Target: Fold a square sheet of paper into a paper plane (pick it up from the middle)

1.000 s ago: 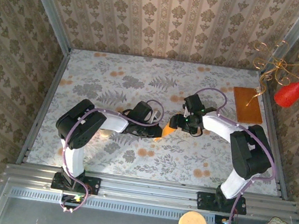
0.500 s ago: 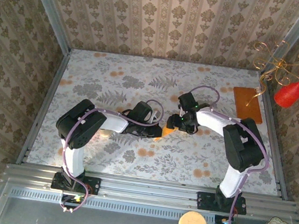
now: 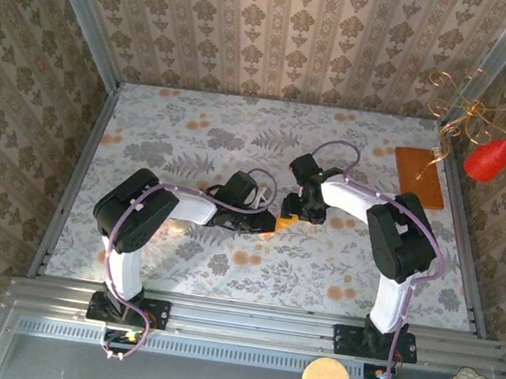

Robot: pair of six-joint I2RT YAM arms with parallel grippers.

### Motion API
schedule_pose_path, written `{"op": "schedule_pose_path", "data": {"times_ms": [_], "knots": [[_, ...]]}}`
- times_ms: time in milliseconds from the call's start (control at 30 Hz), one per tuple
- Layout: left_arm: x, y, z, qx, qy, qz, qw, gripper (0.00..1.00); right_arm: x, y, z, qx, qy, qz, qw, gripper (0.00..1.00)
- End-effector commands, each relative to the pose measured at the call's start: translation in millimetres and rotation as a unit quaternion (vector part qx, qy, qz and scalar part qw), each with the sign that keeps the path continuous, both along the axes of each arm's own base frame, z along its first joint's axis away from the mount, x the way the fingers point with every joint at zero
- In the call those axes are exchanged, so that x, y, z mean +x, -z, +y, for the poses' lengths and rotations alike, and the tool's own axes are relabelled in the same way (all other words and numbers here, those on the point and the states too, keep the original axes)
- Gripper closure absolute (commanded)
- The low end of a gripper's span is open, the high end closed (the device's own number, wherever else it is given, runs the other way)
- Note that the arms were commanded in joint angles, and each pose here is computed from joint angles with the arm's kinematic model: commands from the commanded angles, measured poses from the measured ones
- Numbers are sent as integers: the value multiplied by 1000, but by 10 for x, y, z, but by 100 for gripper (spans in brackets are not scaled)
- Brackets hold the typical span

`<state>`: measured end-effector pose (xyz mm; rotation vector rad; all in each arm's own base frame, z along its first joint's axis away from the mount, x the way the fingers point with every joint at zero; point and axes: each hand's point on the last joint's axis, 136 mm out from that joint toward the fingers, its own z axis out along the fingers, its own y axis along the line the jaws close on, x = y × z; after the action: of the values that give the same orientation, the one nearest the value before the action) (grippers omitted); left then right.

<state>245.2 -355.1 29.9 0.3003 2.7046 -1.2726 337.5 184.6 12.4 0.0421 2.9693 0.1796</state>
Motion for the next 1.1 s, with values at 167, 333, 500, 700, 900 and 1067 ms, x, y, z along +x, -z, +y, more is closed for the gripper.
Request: {"op": "schedule_pose_path", "data": {"times_ms": [167, 333, 500, 700, 900, 1067], "knots": [[-12, -188, 128, 24, -2, -17, 1000, 75, -159, 488, -255, -62, 12, 43, 997, 33], [-103, -96, 210, 42, 3, -5, 999, 75, -157, 496, -249, -59, 14, 43, 997, 33], [-165, -81, 207, 45, 16, -3, 999, 74, -157, 501, -243, -57, 14, 43, 997, 33], [-147, 27, 243, 67, 9, 5, 998, 82, -159, 507, -239, -57, 14, 43, 997, 33], [-161, 142, 302, 87, 5, 12, 996, 86, -170, 523, -254, -59, 17, 45, 997, 34], [-194, 215, 332, 96, 9, 18, 995, 88, -181, 541, -262, -61, 18, 47, 997, 34]]}}
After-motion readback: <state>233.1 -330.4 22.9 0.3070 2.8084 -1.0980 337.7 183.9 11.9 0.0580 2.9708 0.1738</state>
